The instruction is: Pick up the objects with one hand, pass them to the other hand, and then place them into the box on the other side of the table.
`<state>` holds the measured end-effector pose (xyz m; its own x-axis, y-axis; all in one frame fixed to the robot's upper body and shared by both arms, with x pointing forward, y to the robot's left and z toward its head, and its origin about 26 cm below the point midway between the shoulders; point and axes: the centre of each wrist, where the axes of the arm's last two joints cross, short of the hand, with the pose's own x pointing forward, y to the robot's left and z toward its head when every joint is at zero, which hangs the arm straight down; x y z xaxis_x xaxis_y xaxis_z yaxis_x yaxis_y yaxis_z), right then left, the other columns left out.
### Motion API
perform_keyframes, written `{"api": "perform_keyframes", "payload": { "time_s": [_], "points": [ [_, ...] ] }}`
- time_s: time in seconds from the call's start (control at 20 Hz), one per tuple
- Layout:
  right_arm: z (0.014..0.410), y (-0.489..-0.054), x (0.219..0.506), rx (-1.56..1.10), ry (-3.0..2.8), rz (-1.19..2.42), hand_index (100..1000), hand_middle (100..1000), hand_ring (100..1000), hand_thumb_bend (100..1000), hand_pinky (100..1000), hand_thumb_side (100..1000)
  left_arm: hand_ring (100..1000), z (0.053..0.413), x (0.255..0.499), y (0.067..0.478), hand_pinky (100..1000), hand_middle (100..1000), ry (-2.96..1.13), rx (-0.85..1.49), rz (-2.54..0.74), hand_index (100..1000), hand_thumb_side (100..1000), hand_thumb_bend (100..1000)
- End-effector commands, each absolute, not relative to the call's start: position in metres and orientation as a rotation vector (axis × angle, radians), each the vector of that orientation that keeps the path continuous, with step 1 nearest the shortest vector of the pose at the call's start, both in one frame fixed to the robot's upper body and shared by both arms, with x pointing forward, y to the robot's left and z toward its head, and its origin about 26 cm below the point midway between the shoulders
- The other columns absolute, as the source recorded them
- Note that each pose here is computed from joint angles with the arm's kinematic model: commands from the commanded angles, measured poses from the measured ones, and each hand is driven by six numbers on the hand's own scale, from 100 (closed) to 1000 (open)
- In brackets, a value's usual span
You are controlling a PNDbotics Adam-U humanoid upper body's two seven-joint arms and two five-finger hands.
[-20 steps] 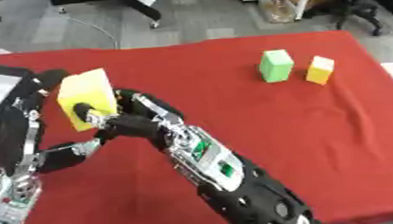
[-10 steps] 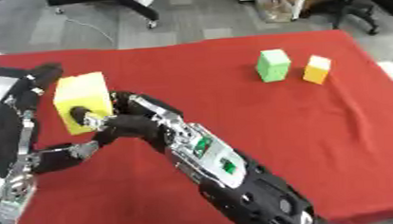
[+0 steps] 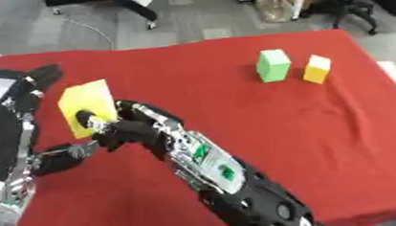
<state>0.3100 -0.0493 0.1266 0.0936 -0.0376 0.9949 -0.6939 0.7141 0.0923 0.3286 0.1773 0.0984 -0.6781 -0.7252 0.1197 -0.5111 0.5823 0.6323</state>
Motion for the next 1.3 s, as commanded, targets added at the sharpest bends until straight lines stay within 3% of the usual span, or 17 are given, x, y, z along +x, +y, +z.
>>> {"api": "perform_keyframes", "payload": {
  "time_s": [0.05,0.35,0.7,0.9,1.1,1.15,1.2,1.3],
  "points": [
    [0.124,-0.046,0.307,0.669,-1.385,0.588,490,373,513,191,554,350,800,0.118,0.331,0.182,796,786,-2.503,1.036,-0.834,858,444,475],
    [0.125,-0.047,0.309,0.695,-1.385,0.592,491,375,513,185,555,352,729,0.115,0.330,0.182,750,715,-2.468,0.988,-0.948,803,405,386],
    [0.126,-0.052,0.313,0.721,-1.405,0.579,500,386,515,178,557,359,551,0.113,0.330,0.182,604,524,-2.416,0.962,-1.008,662,314,100],
    [0.133,-0.054,0.312,0.751,-1.442,0.598,536,418,527,199,562,391,500,0.115,0.330,0.181,558,470,-2.433,0.975,-0.936,603,308,100],
    [0.140,-0.057,0.312,0.788,-1.487,0.611,610,467,548,289,572,462,489,0.119,0.331,0.182,546,460,-2.463,1.004,-0.866,591,309,100],
    [0.142,-0.058,0.312,0.801,-1.504,0.612,642,484,559,360,576,536,487,0.120,0.331,0.182,543,458,-2.470,1.012,-0.851,589,323,100],
    [0.144,-0.059,0.311,0.813,-1.523,0.612,660,496,565,357,578,525,486,0.121,0.331,0.183,543,457,-2.475,1.019,-0.839,588,309,100],
    [0.148,-0.062,0.312,0.831,-1.565,0.607,751,538,580,470,585,657,484,0.122,0.330,0.185,542,456,-2.482,1.029,-0.821,585,309,100]
  ]
}}
